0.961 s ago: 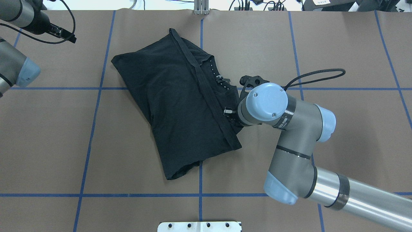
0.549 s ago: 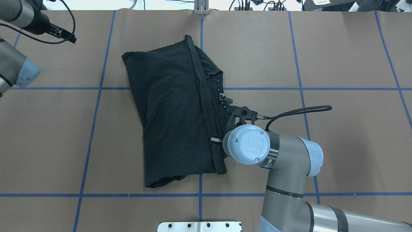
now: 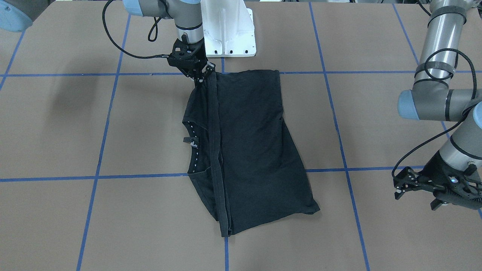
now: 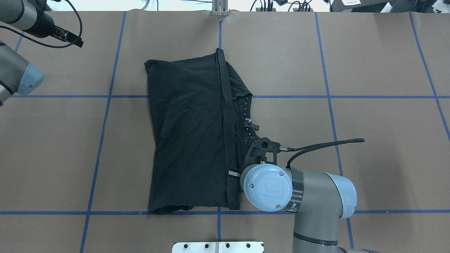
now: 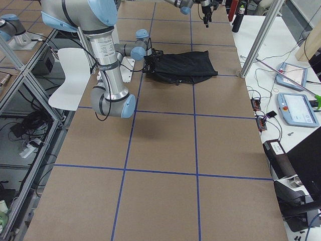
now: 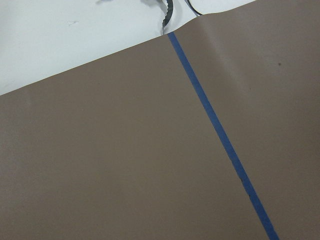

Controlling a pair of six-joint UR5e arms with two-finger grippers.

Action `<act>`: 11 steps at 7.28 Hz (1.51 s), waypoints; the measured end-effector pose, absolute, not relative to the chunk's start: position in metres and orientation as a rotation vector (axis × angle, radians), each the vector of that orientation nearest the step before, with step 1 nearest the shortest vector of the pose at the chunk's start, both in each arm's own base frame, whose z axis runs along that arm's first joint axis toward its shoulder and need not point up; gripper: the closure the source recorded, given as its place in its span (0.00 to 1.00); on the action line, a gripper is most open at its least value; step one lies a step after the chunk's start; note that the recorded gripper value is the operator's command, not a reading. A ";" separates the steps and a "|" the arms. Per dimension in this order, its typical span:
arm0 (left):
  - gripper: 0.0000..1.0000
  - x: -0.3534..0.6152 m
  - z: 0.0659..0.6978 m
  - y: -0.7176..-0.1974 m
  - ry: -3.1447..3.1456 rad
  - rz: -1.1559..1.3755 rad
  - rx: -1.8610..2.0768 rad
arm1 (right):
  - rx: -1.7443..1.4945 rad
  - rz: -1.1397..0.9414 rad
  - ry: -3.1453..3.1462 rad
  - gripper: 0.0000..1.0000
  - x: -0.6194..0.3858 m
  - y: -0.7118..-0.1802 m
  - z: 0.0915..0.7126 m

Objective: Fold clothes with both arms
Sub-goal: 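Move the right gripper back up to the collar area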

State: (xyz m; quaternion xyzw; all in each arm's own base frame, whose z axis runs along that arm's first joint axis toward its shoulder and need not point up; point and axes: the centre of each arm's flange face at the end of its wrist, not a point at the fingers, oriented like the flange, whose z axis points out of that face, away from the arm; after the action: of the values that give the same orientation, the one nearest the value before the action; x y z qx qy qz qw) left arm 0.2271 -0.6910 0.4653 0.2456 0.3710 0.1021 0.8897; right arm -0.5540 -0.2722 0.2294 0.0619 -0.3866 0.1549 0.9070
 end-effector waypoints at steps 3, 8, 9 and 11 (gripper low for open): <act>0.00 0.227 0.464 -0.691 0.771 0.213 0.512 | 0.186 0.284 -0.784 0.00 -0.539 -0.308 0.227; 0.00 0.228 0.463 -0.691 0.774 0.215 0.513 | 0.240 0.206 -0.639 0.00 -0.623 -0.431 0.186; 0.00 0.228 0.463 -0.691 0.774 0.214 0.512 | 0.234 0.158 -0.590 0.00 -0.630 -0.437 0.194; 0.00 0.228 0.463 -0.691 0.774 0.214 0.512 | 0.218 0.086 -0.500 0.00 -0.633 -0.439 0.206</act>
State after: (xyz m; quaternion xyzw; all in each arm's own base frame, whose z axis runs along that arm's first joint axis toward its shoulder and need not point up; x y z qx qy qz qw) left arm 0.2285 -0.6909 0.4632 0.2466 0.3726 0.1029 0.8887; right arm -0.6327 -0.4389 0.2064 0.1077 -0.2469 0.0423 0.9621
